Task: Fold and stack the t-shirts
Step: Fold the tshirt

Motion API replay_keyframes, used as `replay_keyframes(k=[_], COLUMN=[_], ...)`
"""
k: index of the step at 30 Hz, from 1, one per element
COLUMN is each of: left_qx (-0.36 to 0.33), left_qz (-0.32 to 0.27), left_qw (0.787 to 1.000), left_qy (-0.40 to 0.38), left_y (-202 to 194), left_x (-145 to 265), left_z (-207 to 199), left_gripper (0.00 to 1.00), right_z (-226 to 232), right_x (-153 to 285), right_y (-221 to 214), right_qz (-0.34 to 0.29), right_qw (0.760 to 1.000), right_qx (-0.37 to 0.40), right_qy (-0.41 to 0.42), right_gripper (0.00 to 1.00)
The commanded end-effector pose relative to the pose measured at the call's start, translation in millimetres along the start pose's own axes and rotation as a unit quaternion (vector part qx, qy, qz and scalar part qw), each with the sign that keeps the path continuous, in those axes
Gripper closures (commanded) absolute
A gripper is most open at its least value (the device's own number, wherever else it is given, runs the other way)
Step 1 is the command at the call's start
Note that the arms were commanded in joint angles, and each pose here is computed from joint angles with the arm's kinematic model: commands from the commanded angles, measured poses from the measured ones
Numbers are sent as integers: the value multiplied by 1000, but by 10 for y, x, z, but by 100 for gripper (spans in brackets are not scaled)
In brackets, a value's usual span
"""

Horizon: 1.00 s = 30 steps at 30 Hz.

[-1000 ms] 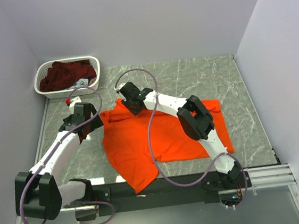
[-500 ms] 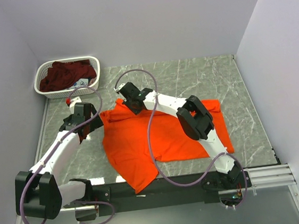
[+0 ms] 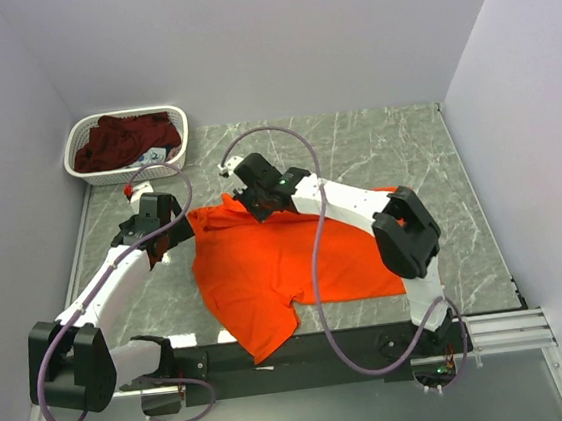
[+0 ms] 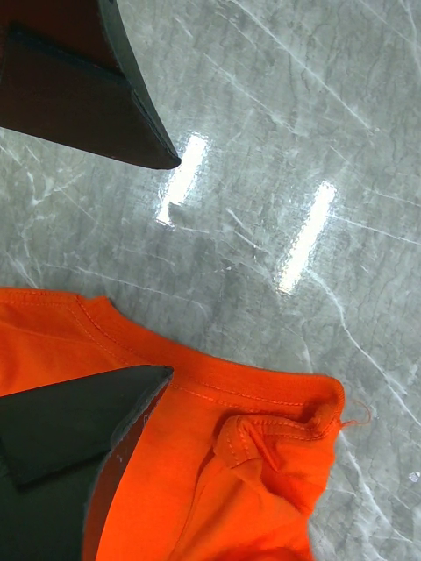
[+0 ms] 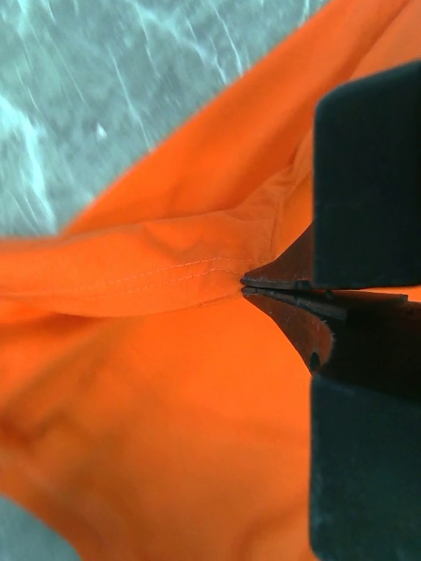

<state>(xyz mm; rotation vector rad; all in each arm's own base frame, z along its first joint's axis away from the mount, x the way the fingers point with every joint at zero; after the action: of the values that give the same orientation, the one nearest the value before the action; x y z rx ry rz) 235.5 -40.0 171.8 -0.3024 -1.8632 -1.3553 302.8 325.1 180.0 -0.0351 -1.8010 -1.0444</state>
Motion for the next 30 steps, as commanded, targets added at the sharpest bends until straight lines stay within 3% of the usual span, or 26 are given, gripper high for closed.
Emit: replay_keyframes(k=[1, 10, 15, 20, 25, 30], left_qx=[17, 14, 11, 14, 51, 47], left_qz=[-27, -23, -20, 2, 28, 53], left_qw=[999, 999, 998, 990, 966, 957], left_qy=[-14, -21, -51, -142, -251, -283], left_y=[154, 147, 145, 100, 78, 19], left_x=[46, 40, 59, 132, 226, 178], left_z=[-66, -78, -119, -228, -460, -754], left_gripper=[1, 1, 2, 1, 0, 1], right_z=[140, 462, 463, 464, 460, 437], right_x=[237, 276, 214, 226, 232, 231], right_y=[22, -481, -579, -573, -555, -541], right_qz=[-31, 0, 14, 1, -8, -22], right_qw=[998, 991, 993, 994, 994, 992], right_qx=[-2, 33, 20, 7, -9, -24], right_qy=[54, 131, 117, 111, 112, 119], right_gripper=[100, 100, 100, 100, 100, 100])
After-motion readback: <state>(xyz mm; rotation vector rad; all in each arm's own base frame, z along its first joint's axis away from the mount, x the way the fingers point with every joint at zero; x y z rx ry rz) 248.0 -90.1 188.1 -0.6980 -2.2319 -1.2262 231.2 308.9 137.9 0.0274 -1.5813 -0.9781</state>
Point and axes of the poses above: each gripper's point midway between its finger pads, its own x axis back along the fingers, its own z axis along the line the jaws close on, y = z × x, the point moved 10 cm from there along x, back along the fingers, and after that the axes turned 4 degrees about x, right-handed, at the moved point
